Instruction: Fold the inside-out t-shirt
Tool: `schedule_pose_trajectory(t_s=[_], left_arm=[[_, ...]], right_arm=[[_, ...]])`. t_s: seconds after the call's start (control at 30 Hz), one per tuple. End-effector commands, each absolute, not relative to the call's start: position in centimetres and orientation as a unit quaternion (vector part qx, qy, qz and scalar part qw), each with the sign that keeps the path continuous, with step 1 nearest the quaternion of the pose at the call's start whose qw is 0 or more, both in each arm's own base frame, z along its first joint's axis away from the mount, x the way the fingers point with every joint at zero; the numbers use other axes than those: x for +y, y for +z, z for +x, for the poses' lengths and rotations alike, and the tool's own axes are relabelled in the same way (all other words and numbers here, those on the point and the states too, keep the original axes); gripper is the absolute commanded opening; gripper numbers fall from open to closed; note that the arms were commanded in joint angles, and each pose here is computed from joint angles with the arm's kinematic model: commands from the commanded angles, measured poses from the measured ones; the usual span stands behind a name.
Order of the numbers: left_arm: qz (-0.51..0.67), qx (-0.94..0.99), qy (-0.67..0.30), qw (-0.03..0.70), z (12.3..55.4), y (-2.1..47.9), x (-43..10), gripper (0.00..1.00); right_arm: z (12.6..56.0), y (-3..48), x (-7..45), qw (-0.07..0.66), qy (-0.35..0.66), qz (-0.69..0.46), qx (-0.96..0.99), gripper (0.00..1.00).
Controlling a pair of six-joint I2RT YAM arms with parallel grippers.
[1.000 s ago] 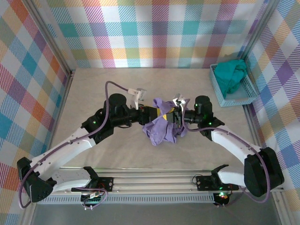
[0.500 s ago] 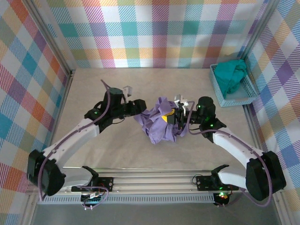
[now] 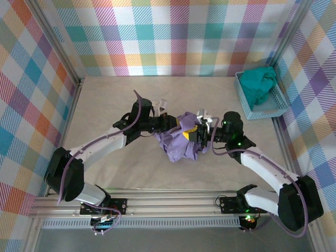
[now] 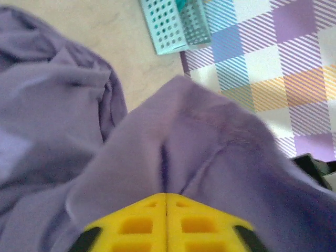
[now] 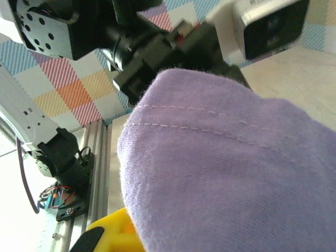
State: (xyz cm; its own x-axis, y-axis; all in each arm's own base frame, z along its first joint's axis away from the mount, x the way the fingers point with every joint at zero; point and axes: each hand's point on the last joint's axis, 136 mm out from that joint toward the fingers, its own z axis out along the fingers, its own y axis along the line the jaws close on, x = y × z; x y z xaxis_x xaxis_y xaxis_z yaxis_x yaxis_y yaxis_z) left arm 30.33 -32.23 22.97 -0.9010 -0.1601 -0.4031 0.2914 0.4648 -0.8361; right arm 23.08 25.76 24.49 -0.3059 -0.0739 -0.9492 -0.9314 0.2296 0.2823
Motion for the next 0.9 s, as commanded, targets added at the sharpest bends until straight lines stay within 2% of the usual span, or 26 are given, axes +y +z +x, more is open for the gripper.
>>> schedule_pose_trajectory(t_s=[0.0,0.07,0.17,0.23,0.3,0.4,0.47,0.53,0.6,0.73,0.87], left_arm=[[0.083,0.778,-0.549,0.293,29.6,27.5,-31.6,0.00],[0.104,0.755,-0.555,0.333,28.9,29.3,-30.9,0.00],[0.137,0.720,-0.561,0.385,27.6,31.5,-29.9,0.00],[0.158,0.703,-0.563,0.404,26.8,32.3,-29.6,0.00],[0.177,0.693,-0.562,0.416,26.2,32.6,-29.5,0.00],[0.147,0.736,-0.507,0.424,27.8,30.5,-28.4,0.00],[0.072,0.808,-0.435,0.390,30.3,26.9,-26.7,0.00],[0.017,0.847,-0.428,0.315,31.5,23.7,-26.2,0.16],[0.002,0.849,-0.467,0.248,31.6,22.0,-27.8,0.34],[-0.004,0.834,-0.514,0.200,31.6,21.2,-30.3,0.52],[0.011,0.831,-0.525,0.186,31.2,21.3,-32.0,0.60]], right_arm=[[23.8,23.9,24.7,0.462,0.448,-0.362,0.674,0.00],[24.3,23.3,24.1,0.462,0.432,-0.338,0.697,0.00],[24.9,22.5,23.6,0.453,0.427,-0.301,0.722,0.08],[25.1,22.1,23.4,0.444,0.427,-0.283,0.735,0.17],[25.0,21.9,23.4,0.437,0.426,-0.282,0.741,0.20],[24.0,22.4,23.5,0.451,0.432,-0.303,0.720,0.03],[23.1,23.6,23.6,0.471,0.443,-0.320,0.692,0.00],[22.5,24.8,23.6,0.489,0.452,-0.334,0.668,0.00],[22.0,26.0,23.8,0.500,0.458,-0.348,0.647,0.00],[21.6,27.1,24.5,0.494,0.475,-0.368,0.628,0.00],[21.4,27.0,24.9,0.486,0.481,-0.379,0.624,0.00]])
